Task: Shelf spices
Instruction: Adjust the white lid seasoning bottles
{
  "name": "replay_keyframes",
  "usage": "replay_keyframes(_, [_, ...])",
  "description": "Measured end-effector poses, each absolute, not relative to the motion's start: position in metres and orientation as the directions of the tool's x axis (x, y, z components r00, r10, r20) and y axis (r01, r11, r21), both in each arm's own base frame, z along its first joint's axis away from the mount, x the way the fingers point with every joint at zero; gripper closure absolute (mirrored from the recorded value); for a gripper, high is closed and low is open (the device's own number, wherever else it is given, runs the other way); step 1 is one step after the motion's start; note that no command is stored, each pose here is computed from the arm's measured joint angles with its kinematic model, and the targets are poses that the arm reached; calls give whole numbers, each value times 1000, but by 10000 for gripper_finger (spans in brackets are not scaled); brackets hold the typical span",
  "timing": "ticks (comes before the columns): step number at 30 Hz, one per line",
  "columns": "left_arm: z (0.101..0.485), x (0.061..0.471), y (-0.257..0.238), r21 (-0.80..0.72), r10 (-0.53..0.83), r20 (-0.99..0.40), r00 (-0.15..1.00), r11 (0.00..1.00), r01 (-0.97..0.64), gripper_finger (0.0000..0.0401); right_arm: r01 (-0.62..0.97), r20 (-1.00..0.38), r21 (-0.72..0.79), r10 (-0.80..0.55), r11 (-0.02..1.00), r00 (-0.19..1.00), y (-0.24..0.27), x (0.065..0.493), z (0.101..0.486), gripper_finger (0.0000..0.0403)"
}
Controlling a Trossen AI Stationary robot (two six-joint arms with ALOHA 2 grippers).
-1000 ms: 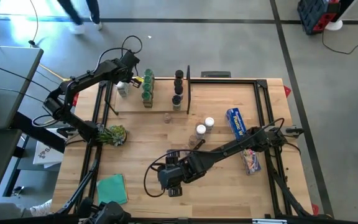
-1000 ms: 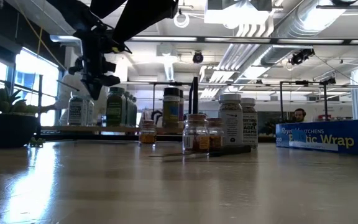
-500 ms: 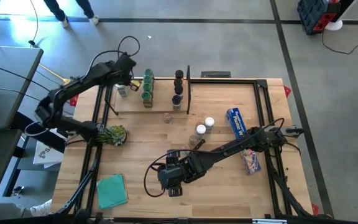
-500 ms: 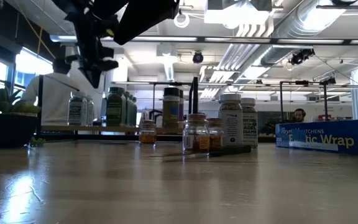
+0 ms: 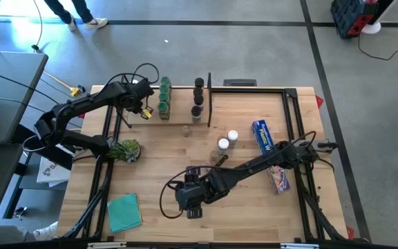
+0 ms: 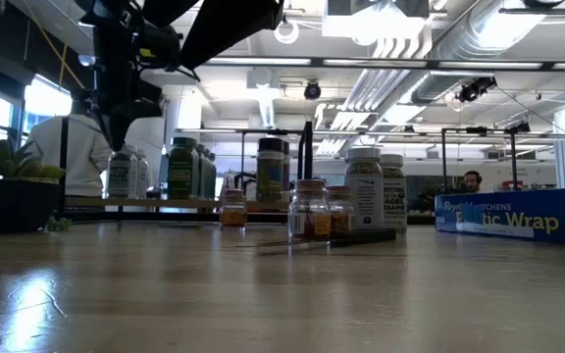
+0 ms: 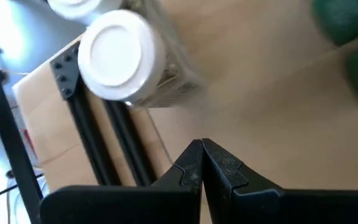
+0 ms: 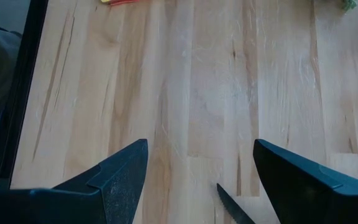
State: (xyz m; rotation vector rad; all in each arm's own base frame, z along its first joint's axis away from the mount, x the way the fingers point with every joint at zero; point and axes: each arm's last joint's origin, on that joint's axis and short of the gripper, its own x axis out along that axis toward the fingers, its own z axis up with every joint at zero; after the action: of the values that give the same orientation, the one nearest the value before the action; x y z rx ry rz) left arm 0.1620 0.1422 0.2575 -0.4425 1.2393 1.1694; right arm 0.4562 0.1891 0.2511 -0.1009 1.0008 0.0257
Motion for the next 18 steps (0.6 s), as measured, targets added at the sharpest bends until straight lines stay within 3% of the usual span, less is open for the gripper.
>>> replay_keyframes(7, [254,160,154,352,514,-845,-146,329,-877,401,-76,-841,-79,-25,994,540,189,456,251,116])
replay_keyframes(18, [255,155,166,351,537,-831,-142,310,-883,401,-74,-843,-78,-26,994,538,189,456,251,116])
